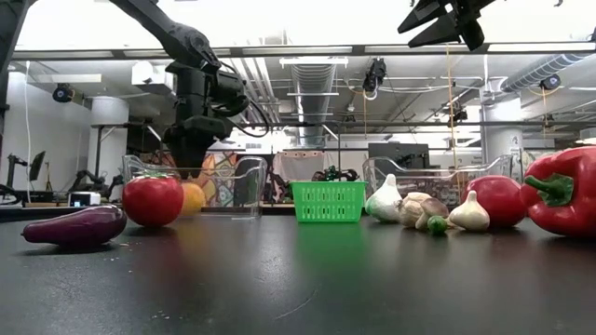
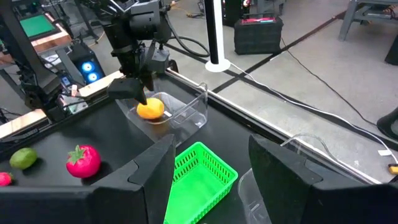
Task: Sort produce into baskets
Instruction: Put the yellow lemon into the left transparent bin, then put the right big tomato into the left transparent bin
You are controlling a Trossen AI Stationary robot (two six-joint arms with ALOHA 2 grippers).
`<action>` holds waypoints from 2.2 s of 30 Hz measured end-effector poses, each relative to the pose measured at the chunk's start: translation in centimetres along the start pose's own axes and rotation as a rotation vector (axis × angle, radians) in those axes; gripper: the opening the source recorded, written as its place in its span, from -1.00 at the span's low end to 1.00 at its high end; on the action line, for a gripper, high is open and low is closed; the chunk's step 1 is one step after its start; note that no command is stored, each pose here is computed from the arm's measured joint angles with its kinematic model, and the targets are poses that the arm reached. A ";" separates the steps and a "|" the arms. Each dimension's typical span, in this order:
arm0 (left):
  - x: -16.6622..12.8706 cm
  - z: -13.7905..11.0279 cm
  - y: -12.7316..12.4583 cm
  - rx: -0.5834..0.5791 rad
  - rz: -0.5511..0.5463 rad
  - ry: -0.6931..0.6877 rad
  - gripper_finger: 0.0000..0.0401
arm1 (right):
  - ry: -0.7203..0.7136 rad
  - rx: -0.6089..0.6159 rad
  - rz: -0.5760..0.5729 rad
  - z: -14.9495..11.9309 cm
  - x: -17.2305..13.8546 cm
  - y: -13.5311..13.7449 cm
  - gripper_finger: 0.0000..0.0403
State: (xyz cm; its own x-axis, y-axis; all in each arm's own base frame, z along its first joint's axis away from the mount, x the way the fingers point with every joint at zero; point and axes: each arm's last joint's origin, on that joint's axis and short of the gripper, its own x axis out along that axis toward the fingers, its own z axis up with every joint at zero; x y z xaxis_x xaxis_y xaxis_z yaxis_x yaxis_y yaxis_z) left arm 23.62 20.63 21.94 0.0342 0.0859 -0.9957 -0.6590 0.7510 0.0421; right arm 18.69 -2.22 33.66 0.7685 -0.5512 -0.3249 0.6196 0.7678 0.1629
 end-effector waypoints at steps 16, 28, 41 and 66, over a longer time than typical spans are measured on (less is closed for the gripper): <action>-8.3 -3.2 -3.0 0.030 -0.104 -0.185 0.22 | 0.113 0.203 0.158 -0.6 0.6 0.8 -0.03; -15.2 -9.8 -7.8 -0.038 -0.266 -0.641 0.22 | 0.742 0.250 -0.143 -0.7 1.3 1.8 -0.03; -15.9 -12.5 -8.4 -0.093 -0.229 -0.728 0.22 | 1.122 0.302 -0.279 -4.3 2.7 2.2 0.04; -15.4 -11.7 -8.8 -0.104 -0.201 -0.733 0.22 | 1.134 0.313 -0.347 -15.0 8.0 1.3 0.67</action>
State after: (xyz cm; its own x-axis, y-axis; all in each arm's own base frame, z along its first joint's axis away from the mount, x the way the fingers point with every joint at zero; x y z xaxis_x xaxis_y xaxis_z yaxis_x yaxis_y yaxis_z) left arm 20.06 5.06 35.93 0.6268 0.3936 -0.6725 -0.6535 0.7356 -0.1785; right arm 23.21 -0.74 17.26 0.0778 0.0060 -0.9970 0.8953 0.4395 0.0725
